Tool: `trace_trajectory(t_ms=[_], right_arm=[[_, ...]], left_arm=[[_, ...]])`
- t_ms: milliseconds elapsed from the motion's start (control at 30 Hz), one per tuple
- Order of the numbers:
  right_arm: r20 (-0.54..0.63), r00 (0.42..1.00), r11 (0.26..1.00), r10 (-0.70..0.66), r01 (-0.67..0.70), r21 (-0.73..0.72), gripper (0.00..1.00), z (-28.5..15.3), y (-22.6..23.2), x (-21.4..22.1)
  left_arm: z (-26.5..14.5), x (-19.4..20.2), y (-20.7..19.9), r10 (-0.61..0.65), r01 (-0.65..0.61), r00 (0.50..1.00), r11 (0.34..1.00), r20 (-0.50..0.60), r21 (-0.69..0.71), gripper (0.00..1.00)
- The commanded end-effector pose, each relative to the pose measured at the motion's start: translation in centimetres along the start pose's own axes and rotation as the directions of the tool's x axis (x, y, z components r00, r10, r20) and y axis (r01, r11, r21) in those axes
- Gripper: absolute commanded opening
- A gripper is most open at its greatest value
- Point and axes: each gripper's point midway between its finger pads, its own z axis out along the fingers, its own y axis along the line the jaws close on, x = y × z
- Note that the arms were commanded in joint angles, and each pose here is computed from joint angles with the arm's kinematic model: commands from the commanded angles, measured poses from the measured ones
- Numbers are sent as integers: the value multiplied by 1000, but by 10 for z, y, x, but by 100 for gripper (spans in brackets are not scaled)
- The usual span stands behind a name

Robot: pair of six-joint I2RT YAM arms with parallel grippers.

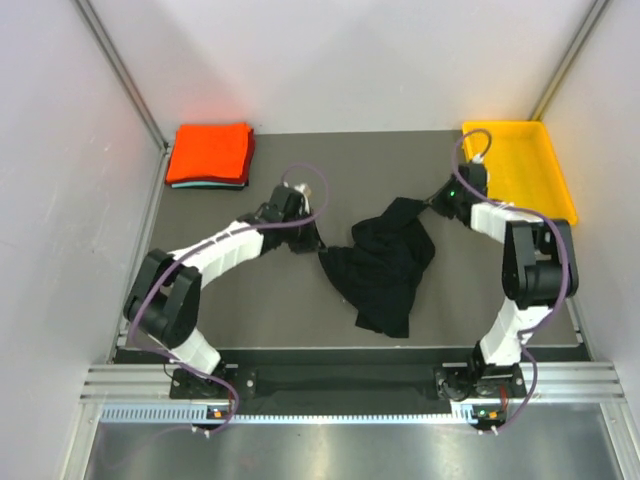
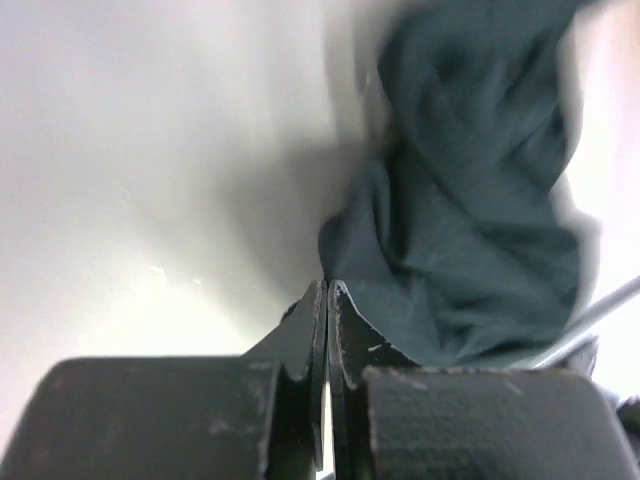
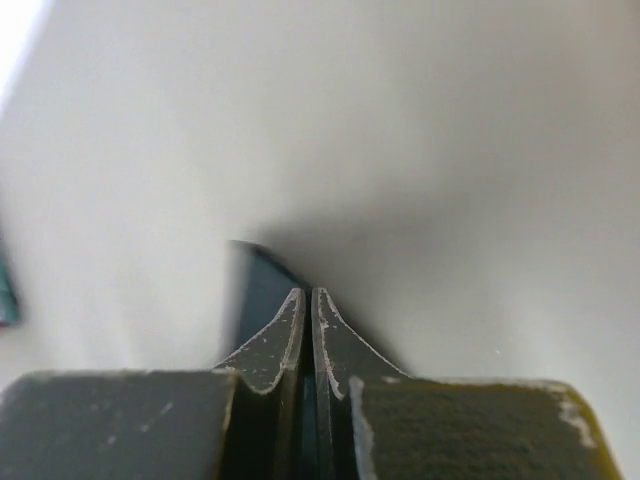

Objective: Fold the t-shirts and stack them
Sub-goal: Flatten the tshirt out

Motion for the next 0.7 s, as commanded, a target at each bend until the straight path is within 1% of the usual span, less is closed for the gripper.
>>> trace_trajectory(t_ms=[0,33,67,100,133,167,200,233,267,300,367,400,433,467,500,533,567,600,633,667], right_arm=[[281,958,987,-51,92,-135,0,-92,87,-121],[333,941,988,-64,107,-113,0,-110,87,-145],[394,917,985,-66,122,-118,0,-148,106,-172],[452,890,990,-61,113,-89,0,-169,104,-194],[496,866,991,-67,116,-70,0,-188,105,-209],[550,833,989,-57,122,-83,0,-222,115,-227],[588,808,993,-39,97,-68,0,-241,107,-245],[596,803,996,-33,79,-52,0,-253,101,-250],[636,771,994,-26,88,-66,0,-281,109,-263],[653,756,994,-38,93,-50,0,-296,104,-270],[665,745,994,-54,107,-39,0,-325,105,-268],[657,751,992,-64,122,-44,0,-332,105,-263],[653,753,989,-82,142,-39,0,-337,105,-257],[647,757,988,-94,153,-36,0,-347,101,-242],[639,762,986,-101,162,-37,0,-350,98,-232],[620,778,988,-100,154,-34,0,-349,92,-220],[603,792,989,-99,146,-29,0,-349,81,-200],[573,814,987,-98,154,-51,0,-345,78,-186],[538,837,987,-102,152,-50,0,-339,66,-163],[517,850,986,-100,155,-64,0,-337,63,-151]], left_arm=[[-75,-122,-34,108,-83,938,993,328,-88,0],[-90,-143,-39,111,-79,917,992,384,-97,0],[-108,-168,-36,98,-57,893,993,440,-105,0],[-139,-199,-56,89,-62,850,996,519,-70,0],[-151,-215,-59,77,-50,831,997,550,-65,0],[-168,-232,-58,65,-37,804,998,591,-59,0],[-196,-253,-74,54,-47,759,998,649,-28,0],[-204,-261,-71,44,-30,751,999,659,-33,0],[-215,-266,-76,42,-34,737,999,675,-25,0],[-230,-272,-85,50,-57,717,998,695,-14,0],[-244,-265,-94,58,-91,712,996,699,9,0],[-237,-256,-90,64,-95,732,995,678,9,0],[-250,-244,-95,69,-121,726,992,684,28,0],[-251,-237,-91,71,-121,728,992,682,26,0],[-234,-221,-74,71,-96,759,995,647,3,0],[-248,-209,-73,76,-103,745,995,662,2,0],[-247,-200,-64,80,-92,750,996,656,-16,0],[-232,-181,-45,87,-71,782,996,618,-49,0],[-246,-170,-42,90,-72,767,996,635,-55,0],[-246,-160,-35,88,-56,771,996,630,-71,0]])
